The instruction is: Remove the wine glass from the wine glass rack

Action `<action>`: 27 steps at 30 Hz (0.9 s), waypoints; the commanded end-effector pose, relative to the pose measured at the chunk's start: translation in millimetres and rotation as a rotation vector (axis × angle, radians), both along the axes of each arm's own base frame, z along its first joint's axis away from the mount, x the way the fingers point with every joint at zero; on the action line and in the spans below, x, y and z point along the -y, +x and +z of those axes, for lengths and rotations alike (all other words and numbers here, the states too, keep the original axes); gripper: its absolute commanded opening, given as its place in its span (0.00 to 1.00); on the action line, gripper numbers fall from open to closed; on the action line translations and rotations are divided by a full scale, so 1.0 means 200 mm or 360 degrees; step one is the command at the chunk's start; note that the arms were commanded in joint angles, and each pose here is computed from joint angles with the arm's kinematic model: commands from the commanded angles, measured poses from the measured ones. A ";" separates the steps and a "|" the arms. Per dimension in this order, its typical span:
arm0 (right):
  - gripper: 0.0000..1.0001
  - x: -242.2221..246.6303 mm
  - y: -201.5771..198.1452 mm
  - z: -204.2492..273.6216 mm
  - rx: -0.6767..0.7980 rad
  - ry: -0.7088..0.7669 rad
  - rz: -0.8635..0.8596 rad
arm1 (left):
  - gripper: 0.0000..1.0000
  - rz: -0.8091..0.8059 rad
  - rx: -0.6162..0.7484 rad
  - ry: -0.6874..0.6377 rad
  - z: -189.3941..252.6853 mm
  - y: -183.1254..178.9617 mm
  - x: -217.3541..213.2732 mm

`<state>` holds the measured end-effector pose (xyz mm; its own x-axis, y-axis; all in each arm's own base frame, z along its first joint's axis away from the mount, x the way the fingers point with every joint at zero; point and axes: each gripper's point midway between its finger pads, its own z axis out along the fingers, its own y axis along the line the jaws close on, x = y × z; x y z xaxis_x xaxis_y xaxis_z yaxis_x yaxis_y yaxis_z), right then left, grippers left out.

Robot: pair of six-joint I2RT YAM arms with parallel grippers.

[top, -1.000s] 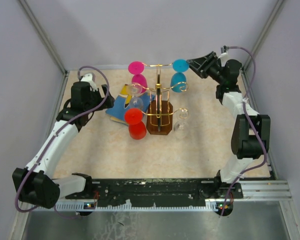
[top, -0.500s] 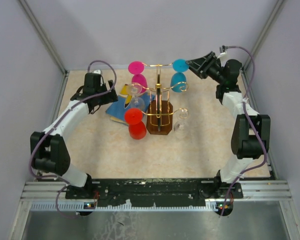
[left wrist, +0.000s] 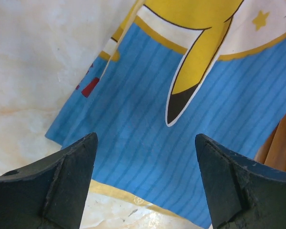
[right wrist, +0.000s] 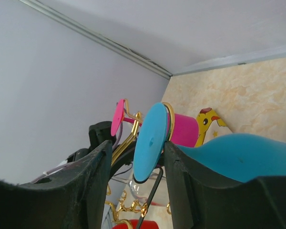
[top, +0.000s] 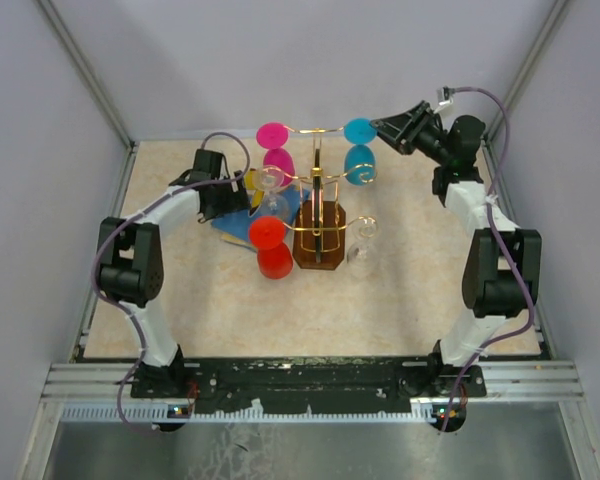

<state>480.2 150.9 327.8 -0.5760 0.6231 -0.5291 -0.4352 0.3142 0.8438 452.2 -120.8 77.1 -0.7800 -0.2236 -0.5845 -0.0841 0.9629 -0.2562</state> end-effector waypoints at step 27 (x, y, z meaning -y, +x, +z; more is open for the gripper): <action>0.00 -0.12 0.01 0.08 0.0072 -0.0006 0.0206 | 0.89 0.0036 -0.0345 0.0207 -0.36 -0.03 0.01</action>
